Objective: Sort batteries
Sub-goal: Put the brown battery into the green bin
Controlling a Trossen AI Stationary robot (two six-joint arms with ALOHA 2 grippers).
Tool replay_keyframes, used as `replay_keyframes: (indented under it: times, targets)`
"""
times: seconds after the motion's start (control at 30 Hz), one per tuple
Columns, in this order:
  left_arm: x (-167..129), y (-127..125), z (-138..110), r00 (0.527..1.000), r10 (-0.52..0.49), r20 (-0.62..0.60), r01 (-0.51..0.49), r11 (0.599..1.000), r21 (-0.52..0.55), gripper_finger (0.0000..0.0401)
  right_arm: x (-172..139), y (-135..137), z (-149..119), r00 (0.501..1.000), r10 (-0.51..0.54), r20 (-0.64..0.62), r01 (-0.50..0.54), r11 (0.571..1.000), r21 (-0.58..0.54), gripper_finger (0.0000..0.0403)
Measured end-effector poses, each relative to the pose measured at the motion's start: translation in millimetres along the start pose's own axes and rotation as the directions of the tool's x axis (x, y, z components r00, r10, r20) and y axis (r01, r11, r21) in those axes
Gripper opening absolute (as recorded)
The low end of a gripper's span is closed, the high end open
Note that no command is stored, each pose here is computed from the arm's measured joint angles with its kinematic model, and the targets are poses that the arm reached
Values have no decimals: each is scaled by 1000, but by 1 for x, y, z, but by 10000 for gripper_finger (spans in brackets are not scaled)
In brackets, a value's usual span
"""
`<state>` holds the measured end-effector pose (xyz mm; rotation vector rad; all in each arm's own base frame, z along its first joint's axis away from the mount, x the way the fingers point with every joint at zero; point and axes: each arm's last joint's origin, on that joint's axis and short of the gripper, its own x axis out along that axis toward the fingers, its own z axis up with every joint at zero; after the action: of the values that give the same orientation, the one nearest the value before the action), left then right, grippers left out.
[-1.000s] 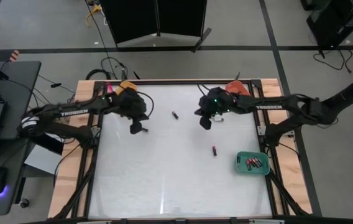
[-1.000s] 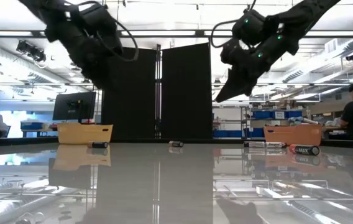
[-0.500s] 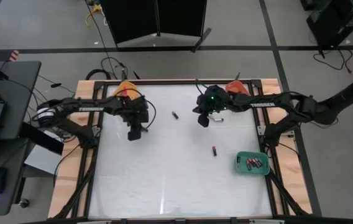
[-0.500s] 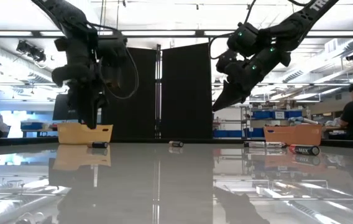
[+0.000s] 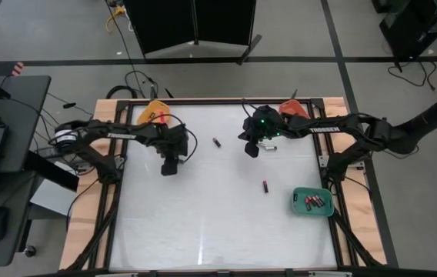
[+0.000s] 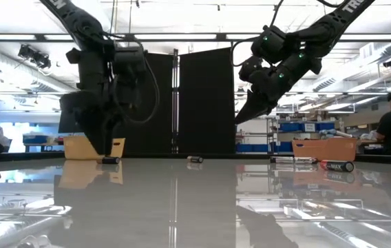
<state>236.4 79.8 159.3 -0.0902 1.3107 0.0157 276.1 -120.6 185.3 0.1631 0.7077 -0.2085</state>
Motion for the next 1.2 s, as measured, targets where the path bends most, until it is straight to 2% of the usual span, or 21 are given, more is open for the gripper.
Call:
replay_keyframes:
  times: [0.23,0.33,0.6,0.9,1.03,1.2]
  targets:
    - [16,1,-3,995,-19,-102,18,1000,-12,167,0,0,0,1000,0,-2,0,1000,0,9]
    - [18,1,-3,993,-15,-116,13,1000,-14,154,0,0,0,1000,0,-2,0,1000,-3,9]
    - [19,2,-4,993,-6,-119,4,1000,-17,47,0,0,0,1000,0,-3,0,1000,-9,9]
    - [19,2,-4,993,-9,-115,7,1000,-22,46,-1,0,-1,1000,1,-12,-1,1000,-7,9]
    - [20,2,-3,994,-8,-107,5,1000,-27,53,-12,9,-5,996,37,-83,-31,997,75,9]
    - [20,2,-2,995,-6,-95,2,999,-40,54,-42,35,-19,957,92,-274,-13,960,278,9]
